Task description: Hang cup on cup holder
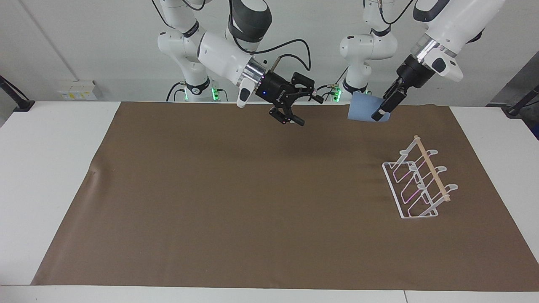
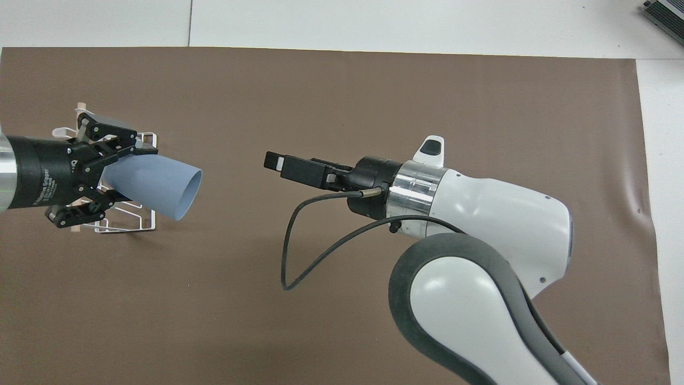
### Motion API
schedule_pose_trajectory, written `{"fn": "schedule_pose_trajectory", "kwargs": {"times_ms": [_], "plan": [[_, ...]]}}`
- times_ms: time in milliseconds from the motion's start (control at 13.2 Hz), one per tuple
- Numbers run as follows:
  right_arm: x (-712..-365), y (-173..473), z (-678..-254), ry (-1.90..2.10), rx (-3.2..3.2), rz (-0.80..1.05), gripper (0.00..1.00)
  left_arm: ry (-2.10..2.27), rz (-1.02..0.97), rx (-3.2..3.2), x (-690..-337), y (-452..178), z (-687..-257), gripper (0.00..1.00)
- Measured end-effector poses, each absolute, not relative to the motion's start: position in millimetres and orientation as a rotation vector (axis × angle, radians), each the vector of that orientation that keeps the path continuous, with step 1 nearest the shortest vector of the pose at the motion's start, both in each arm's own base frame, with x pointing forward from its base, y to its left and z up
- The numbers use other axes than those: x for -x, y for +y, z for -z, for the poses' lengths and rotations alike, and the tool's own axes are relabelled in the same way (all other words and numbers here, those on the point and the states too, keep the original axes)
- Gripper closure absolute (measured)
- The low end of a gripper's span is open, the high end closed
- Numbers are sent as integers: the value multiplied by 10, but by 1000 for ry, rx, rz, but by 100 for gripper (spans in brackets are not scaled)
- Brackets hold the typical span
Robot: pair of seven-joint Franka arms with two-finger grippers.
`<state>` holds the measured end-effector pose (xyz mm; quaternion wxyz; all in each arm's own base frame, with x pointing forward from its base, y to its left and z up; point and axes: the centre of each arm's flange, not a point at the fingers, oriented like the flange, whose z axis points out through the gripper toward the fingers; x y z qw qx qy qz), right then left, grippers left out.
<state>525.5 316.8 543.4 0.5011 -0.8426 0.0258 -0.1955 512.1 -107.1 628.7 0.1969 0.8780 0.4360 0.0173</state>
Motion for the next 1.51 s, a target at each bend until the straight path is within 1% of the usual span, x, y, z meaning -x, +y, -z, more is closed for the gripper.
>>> {"fn": "schedule_pose_trajectory", "kwargs": {"times_ms": [151,302,453,528,755,981,1132,1283,1509], "plan": [[-5423,2868,-5387,-54,2099,597,0,1174,-206,-2581,-5174,-995,-6281,26],[-5573,2586,-5355,-168,2198,678,0,1078,-350,-2711,-5229,-909,-6280,26],[-5686,2340,-5317,-326,2322,698,0,981,-501,-2816,-5303,-838,-6291,26],[-5732,2201,-5285,-410,2386,674,0,932,-582,-2864,-5352,-811,-6291,26],[-5810,1780,-5213,-589,2537,531,0,764,-797,-2993,-5527,-764,-6231,26],[-5809,1372,-5127,-695,2693,341,0,607,-970,-3097,-5803,-781,-5953,26],[-5778,1185,-5162,-634,2864,190,0,520,-1041,-3115,-5955,-815,-5773,26],[-5720,1097,-5210,-507,3012,57,0,481,-1062,-3119,-6056,-807,-5626,26],[-5696,742,-5281,-321,3110,-66,0,469,-1090,-3126,-6190,-625,-5432,26]]}}
